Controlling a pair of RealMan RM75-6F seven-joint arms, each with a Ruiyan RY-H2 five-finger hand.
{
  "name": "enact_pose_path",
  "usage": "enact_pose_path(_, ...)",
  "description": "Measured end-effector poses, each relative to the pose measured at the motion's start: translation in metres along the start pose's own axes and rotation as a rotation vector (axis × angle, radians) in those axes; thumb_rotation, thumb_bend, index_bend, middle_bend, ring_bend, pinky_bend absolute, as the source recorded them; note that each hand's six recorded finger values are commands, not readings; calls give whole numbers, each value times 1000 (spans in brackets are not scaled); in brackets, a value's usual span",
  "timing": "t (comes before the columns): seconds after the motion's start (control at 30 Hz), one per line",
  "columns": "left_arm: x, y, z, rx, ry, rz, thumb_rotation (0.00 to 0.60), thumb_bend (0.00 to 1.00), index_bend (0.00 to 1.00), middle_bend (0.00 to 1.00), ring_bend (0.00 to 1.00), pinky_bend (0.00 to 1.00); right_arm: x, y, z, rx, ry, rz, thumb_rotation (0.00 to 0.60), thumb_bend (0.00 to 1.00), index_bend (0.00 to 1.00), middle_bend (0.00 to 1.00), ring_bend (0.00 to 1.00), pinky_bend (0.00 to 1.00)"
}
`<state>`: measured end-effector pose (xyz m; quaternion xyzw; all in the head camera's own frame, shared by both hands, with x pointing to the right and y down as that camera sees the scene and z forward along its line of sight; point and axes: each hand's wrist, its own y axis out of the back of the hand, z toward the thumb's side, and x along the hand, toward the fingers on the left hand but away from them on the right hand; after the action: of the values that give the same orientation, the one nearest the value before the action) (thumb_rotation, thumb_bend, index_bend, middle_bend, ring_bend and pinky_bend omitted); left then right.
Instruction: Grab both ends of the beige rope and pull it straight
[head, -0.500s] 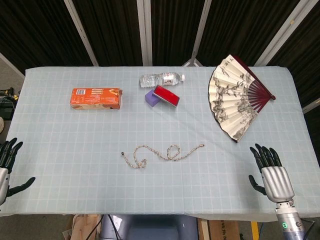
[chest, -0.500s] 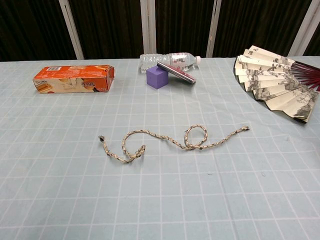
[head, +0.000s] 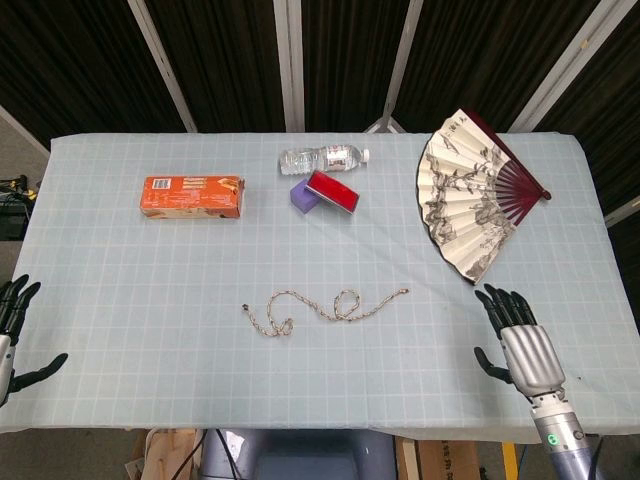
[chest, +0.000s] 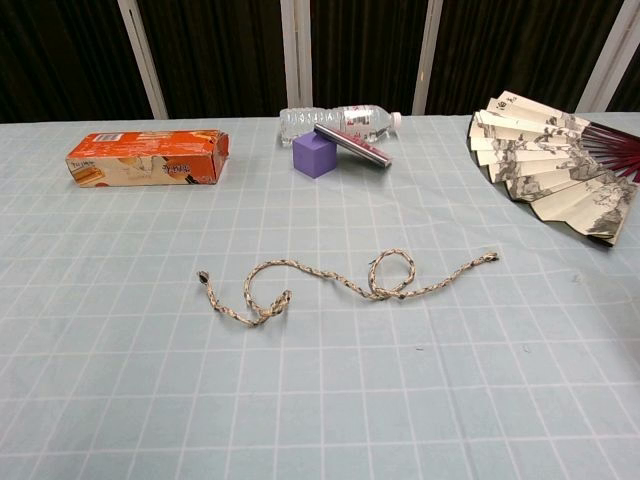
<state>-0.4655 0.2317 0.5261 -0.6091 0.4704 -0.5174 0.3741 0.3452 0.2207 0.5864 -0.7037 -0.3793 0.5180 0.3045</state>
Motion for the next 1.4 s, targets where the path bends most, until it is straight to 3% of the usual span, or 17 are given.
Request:
enact_pose_path(0.13,1,1,-1,-1,4,6,600,157,61,0,0,0,-16,-5,16,-4,51,40,600,392,178,172,15,3)
enact_pose_path(0.37,4,-2,-1,-1,2,-4,600,157,61,0,0,0,-48,-37,54,64,164,152,600,392,384,231,39,24)
enact_pose_path(0.6,5,1,-5,-8,8,1,600,157,61,0,0,0,-80,-66,82,87,193,180,600,392,453,248,48,36)
enact_pose_path(1.13,8,1,-8,-17,9,-5,600,157,63,0,0,0,-124,-97,97,128,164,190,600,392,489,255,49,36)
enact_pose_path(1.4,9,0,-9,-21,13,-11,600,157,68,0,0,0,-132,-103,104,142,163,180,600,392,358,239,52,36)
